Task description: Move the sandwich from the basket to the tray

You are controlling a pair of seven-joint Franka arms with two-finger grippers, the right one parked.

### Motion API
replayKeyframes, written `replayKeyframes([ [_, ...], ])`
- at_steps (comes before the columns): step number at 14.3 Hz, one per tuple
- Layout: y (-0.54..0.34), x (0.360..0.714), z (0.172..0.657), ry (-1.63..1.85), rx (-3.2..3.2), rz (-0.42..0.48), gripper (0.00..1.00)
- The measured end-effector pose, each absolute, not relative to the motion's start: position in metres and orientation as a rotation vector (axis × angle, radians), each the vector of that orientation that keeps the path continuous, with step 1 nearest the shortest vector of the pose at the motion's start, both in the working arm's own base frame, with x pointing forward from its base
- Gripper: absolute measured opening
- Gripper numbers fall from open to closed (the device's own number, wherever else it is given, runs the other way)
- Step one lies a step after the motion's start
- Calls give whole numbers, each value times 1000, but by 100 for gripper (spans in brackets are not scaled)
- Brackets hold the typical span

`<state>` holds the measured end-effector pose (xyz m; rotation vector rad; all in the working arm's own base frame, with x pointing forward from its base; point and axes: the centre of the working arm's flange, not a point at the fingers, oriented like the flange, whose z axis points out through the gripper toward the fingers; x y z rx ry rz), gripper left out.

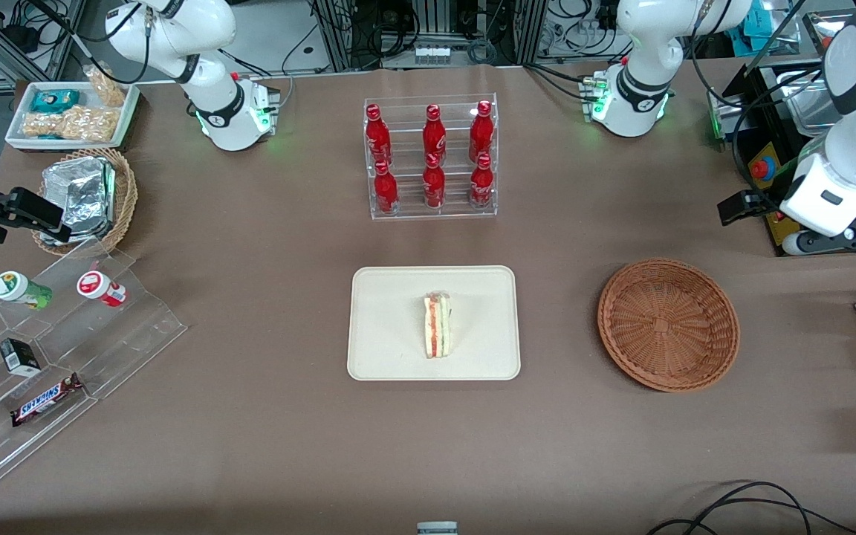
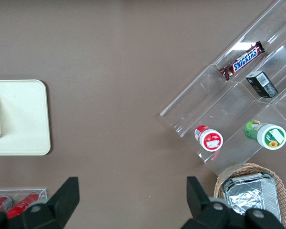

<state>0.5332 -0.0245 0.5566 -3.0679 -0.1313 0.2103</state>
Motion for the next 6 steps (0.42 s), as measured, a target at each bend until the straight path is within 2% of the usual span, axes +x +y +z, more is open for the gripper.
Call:
replayKeyframes([
  [6,-22,549,598,17,-3094,-6,100],
])
